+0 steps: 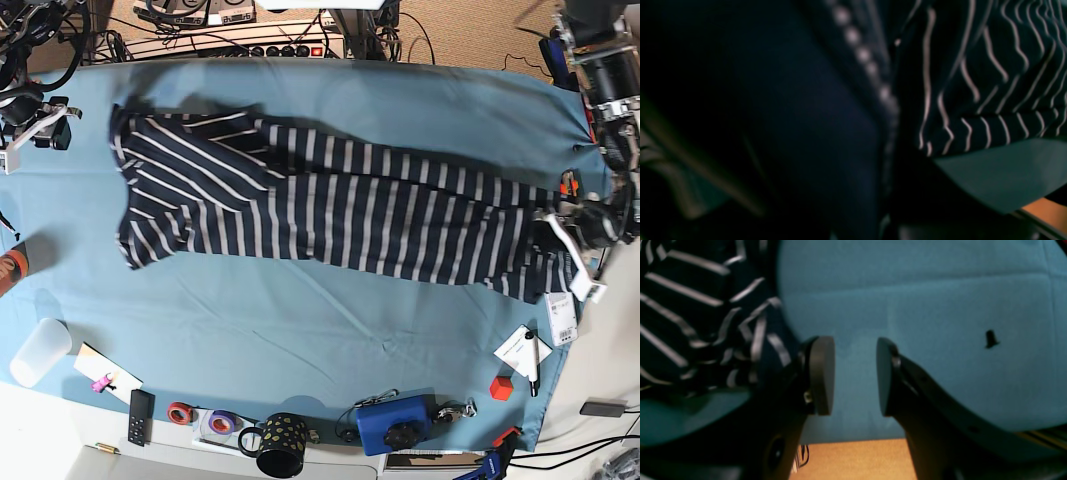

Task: Layout the t-shirt on the table in an organized manner, then fold the t-shirt properly
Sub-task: 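Move the left gripper over the shirt's middle and grasp the strip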

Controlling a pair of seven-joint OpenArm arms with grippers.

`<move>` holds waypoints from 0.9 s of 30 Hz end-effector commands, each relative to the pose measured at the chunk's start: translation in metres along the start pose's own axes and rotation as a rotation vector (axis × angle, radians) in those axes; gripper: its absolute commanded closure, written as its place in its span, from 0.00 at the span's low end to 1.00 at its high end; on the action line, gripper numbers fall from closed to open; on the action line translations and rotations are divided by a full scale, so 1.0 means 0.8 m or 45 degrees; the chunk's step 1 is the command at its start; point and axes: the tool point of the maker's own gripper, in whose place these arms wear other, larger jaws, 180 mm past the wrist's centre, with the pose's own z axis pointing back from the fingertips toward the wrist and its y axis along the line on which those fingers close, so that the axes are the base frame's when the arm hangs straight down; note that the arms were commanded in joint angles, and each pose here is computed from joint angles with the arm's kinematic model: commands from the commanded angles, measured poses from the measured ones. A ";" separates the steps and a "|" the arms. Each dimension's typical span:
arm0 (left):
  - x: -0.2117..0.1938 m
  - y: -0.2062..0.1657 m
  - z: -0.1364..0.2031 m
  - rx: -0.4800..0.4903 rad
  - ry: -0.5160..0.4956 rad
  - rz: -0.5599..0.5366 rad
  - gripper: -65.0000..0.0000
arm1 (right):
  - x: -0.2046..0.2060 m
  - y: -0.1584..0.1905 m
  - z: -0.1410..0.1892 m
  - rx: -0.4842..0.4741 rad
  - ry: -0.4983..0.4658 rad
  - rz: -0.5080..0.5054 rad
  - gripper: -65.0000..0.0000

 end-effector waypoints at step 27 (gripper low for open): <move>0.022 -0.265 -0.006 -0.097 -0.321 -0.509 1.00 | 0.023 -0.004 0.007 -0.011 -0.083 0.028 0.67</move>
